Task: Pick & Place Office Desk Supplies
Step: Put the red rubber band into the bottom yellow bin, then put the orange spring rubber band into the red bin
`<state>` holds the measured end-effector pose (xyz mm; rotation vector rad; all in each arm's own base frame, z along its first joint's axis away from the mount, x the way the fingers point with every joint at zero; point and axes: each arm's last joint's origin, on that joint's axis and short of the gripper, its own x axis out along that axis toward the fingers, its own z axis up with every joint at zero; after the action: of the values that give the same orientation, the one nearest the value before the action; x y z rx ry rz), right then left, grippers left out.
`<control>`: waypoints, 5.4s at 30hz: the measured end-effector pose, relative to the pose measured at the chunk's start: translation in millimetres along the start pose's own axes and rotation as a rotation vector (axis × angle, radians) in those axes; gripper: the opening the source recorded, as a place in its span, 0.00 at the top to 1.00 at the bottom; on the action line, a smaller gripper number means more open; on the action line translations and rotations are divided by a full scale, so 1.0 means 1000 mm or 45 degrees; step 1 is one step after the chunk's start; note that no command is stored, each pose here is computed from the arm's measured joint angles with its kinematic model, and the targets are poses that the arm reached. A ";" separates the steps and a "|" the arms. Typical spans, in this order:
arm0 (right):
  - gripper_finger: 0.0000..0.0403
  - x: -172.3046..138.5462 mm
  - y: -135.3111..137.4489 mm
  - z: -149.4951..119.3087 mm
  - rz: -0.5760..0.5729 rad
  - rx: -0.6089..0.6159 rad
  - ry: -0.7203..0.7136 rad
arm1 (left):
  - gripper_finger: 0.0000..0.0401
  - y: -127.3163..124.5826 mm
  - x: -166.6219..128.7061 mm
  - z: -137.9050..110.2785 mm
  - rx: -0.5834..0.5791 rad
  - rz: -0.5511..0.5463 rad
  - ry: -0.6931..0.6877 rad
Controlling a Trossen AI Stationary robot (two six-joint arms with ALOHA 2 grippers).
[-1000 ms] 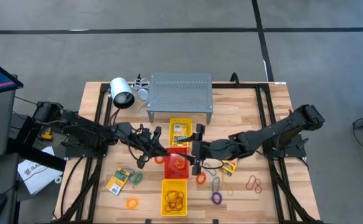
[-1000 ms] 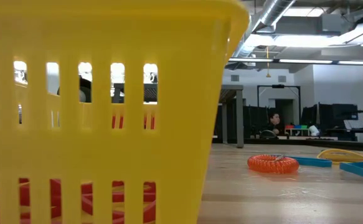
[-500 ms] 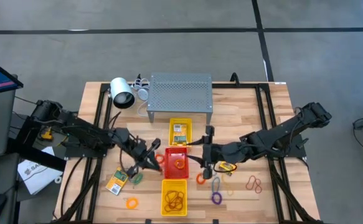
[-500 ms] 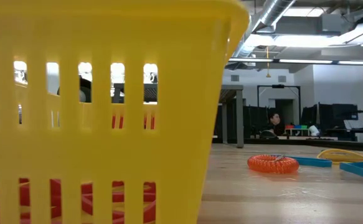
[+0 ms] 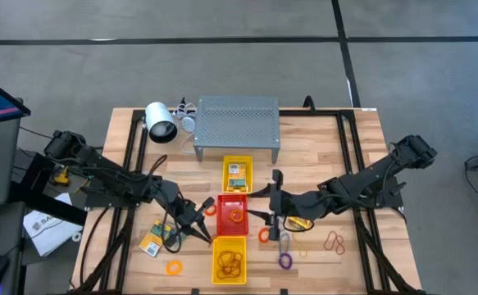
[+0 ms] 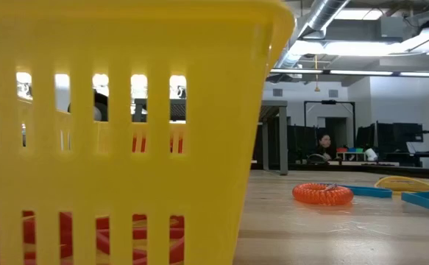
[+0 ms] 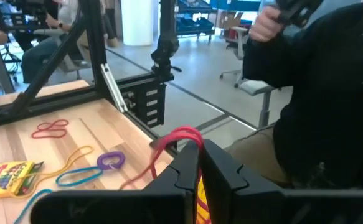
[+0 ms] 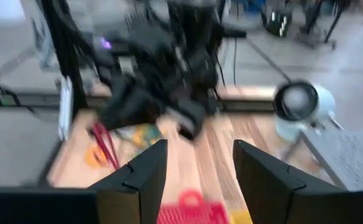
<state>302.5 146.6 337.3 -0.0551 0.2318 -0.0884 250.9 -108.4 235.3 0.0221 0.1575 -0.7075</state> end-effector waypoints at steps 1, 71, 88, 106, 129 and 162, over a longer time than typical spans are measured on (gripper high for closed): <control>0.56 0.000 0.002 -0.002 0.010 0.003 -0.049 | 0.99 0.001 0.001 -0.001 0.000 0.003 0.010; 0.56 0.012 0.011 -0.099 0.085 0.280 -0.459 | 0.74 0.023 0.109 -0.079 -0.135 -0.106 0.731; 0.56 0.012 0.011 -0.099 0.086 0.287 -0.457 | 0.61 0.019 0.083 -0.022 -0.037 0.015 0.600; 0.56 0.012 0.011 -0.099 0.084 0.288 -0.457 | 0.62 0.011 0.090 -0.050 -0.078 -0.023 0.792; 0.56 0.012 0.011 -0.100 0.087 0.294 -0.446 | 0.62 0.013 0.084 0.001 0.138 0.179 0.891; 0.56 -0.105 -0.006 -0.067 0.075 -0.102 -0.100 | 0.62 0.041 -0.081 -0.044 -0.313 0.575 0.439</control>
<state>185.1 147.2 296.4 -0.1314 0.1585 -0.0180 210.8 -21.9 203.3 -0.0547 0.5507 -0.2244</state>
